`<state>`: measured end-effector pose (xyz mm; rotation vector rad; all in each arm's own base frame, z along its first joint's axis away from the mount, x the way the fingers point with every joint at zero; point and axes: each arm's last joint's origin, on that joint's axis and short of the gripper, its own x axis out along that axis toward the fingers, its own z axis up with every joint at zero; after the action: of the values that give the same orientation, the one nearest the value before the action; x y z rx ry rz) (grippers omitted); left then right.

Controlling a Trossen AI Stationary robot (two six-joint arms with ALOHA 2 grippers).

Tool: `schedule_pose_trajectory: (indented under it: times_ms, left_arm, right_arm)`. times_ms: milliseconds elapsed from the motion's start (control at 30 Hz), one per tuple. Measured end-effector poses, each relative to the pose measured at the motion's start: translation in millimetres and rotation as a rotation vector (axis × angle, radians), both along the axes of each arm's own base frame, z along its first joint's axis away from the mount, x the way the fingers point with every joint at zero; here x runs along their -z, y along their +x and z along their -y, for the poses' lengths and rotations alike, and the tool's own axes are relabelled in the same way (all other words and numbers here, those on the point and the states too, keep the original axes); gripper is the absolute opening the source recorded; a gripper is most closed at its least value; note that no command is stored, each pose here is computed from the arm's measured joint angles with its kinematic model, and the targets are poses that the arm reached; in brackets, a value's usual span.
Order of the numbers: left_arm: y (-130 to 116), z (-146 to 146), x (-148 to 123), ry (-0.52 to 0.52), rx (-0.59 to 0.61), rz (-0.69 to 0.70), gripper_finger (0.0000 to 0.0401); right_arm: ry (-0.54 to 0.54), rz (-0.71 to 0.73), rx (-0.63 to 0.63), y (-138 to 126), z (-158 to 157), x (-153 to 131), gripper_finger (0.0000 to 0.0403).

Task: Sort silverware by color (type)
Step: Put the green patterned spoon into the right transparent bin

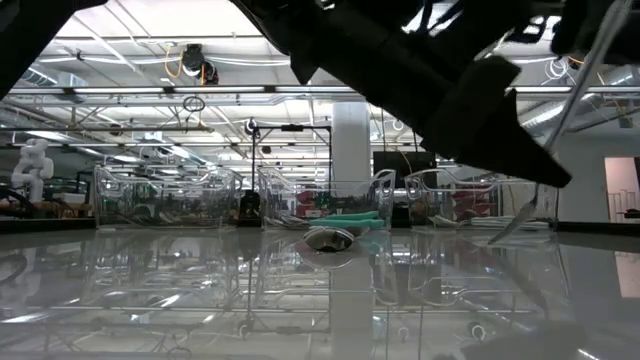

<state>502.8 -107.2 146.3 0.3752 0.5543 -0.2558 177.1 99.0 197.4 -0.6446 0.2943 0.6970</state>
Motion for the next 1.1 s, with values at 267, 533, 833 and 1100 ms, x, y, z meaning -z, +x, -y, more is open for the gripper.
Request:
schedule_pose_trajectory:
  times_ms: [267, 533, 833, 1100]
  left_arm:
    - [-3.4, -11.4, 5.3, 0.090, -0.283, -0.045, 0.0010]
    - [-6.0, -18.9, -1.9, 0.196, -0.516, -0.092, 0.0010]
    - [-13.5, -21.3, -41.4, 0.252, -0.736, -0.222, 0.0010]
    - [-21.7, -19.7, -41.4, 0.234, -0.771, -0.297, 0.0010]
  right_arm:
    - [0.067, -0.050, 0.316, 2.1, 6.7, 1.3, 0.0111]
    - [0.118, -0.063, 0.600, 2.1, 13.8, 4.0, 0.0158]
    - [0.042, 0.027, 0.850, 1.2, 22.1, 3.8, 0.0175]
    - [-0.091, 0.052, 0.798, -3.1, 16.6, 5.0, 0.0168]
